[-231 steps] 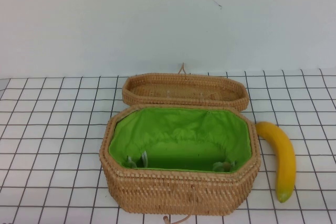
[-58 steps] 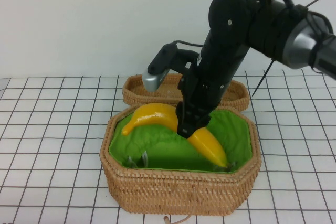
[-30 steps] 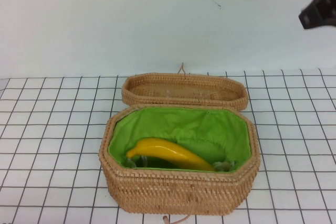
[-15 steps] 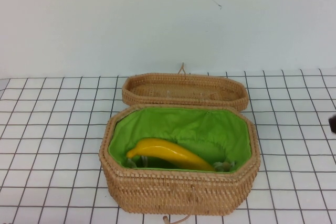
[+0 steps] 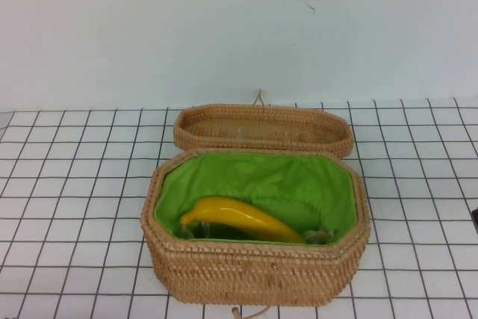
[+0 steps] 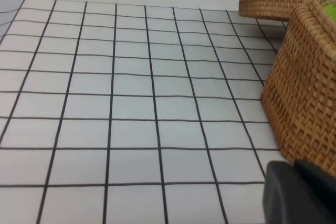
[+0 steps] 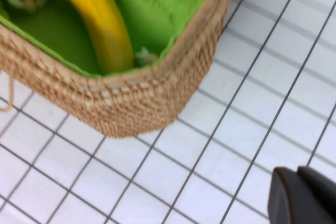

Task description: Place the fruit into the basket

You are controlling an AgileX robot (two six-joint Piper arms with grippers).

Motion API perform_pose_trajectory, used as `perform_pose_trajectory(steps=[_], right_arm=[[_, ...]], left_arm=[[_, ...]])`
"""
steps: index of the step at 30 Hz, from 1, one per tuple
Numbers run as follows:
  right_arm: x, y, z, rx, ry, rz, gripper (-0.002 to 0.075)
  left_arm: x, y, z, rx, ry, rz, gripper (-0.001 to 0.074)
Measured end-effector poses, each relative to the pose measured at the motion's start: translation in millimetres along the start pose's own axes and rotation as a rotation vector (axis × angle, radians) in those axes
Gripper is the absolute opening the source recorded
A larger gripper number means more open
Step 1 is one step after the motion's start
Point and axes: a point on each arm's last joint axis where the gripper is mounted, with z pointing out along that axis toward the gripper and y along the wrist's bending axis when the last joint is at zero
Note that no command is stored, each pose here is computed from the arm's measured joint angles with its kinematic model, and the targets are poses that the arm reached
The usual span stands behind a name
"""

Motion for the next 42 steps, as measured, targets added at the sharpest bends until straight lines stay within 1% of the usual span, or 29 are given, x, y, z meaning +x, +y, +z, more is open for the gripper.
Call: perform_pose_trajectory(steps=[2,5,7,10,12,14,16,18,22,28,30,32,39,42], right_arm=[[0,1,-15,0.007,-0.055,-0.005,0.0001],[4,5,-51,0.033,-0.187,-0.039,0.0001],[10,3,-81,0.135,-0.321,-0.192,0.0001],[26,4,-114,0.241,-0.599,-0.221,0.0001],[44,4,-112,0.288,-0.743,-0.165,0.0001],[68,2,-104,0.324,-0.848,-0.056,0.0001],[97,0,-89,0.355,-0.913,0.088,0.0001],[122,0,-76,0.398,-0.928,0.167,0.0001],[158,0,-47,0.452,-0.877,0.203,0.0001],[186,0,-11,0.417,-0.629,0.184,0.0001],[190,1,-7,0.413,-0.546,0.138,0.0001],[192,2,-6,0.412,-0.519,0.125,0.0001],[193,2,-5,0.383,-0.516,0.205,0.0001],[195,0,-6,0.405,-0.503,0.217,0.0001]], left_arm=[[0,0,0,0.0,0.0,0.0,0.0],[0,0,0,0.0,0.0,0.0,0.0],[0,0,0,0.0,0.0,0.0,0.0],[0,0,0,0.0,0.0,0.0,0.0],[0,0,0,0.0,0.0,0.0,0.0],[0,0,0,0.0,0.0,0.0,0.0],[0,0,0,0.0,0.0,0.0,0.0],[0,0,0,0.0,0.0,0.0,0.0],[0,0,0,0.0,0.0,0.0,0.0],[0,0,0,0.0,0.0,0.0,0.0],[0,0,0,0.0,0.0,0.0,0.0],[0,0,0,0.0,0.0,0.0,0.0],[0,0,0,0.0,0.0,0.0,0.0],[0,0,0,0.0,0.0,0.0,0.0]])
